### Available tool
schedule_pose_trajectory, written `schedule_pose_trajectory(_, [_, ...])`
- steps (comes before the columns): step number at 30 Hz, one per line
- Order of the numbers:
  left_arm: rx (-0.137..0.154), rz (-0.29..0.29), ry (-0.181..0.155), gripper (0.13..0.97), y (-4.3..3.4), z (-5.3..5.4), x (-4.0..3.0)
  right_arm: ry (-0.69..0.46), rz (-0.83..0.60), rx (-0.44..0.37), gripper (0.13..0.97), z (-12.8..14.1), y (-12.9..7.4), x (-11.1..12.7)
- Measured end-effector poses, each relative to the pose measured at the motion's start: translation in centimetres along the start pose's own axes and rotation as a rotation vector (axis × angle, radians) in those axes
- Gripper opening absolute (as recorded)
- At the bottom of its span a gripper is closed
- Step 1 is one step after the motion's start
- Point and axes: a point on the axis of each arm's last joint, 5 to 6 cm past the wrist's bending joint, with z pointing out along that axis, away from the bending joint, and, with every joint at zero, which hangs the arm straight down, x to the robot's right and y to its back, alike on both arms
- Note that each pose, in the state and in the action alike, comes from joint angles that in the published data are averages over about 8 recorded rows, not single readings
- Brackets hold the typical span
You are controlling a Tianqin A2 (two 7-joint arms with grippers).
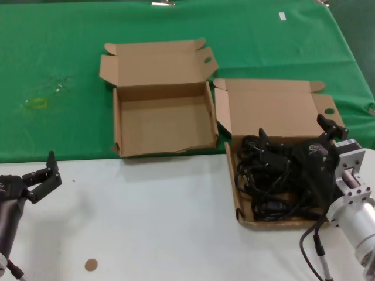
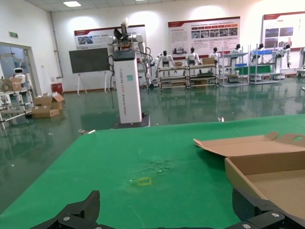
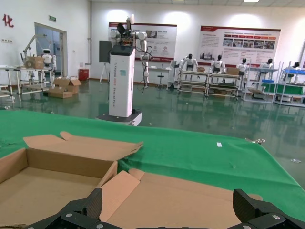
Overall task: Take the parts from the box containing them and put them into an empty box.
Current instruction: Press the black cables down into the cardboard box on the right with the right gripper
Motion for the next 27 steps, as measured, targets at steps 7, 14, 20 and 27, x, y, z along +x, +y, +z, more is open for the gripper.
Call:
schedule_pose_trajectory(7, [0.000, 0.000, 0.000, 0.966, 0.00, 0.00, 0.00, 0.000, 0.000, 0.000, 0.966, 0.00, 0.00, 0.00])
schedule_pose_trajectory(14, [0.000, 0.000, 0.000, 0.966, 0.00, 0.00, 0.00, 0.000, 0.000, 0.000, 0.966, 0.00, 0.00, 0.00])
schedule_pose_trajectory(20, [0.000, 0.000, 0.000, 0.966, 0.00, 0.00, 0.00, 0.000, 0.000, 0.000, 0.966, 0.00, 0.00, 0.00])
schedule_pose_trajectory(27, [0.000, 0.000, 0.000, 0.966, 0.00, 0.00, 0.00, 0.000, 0.000, 0.000, 0.966, 0.00, 0.00, 0.00])
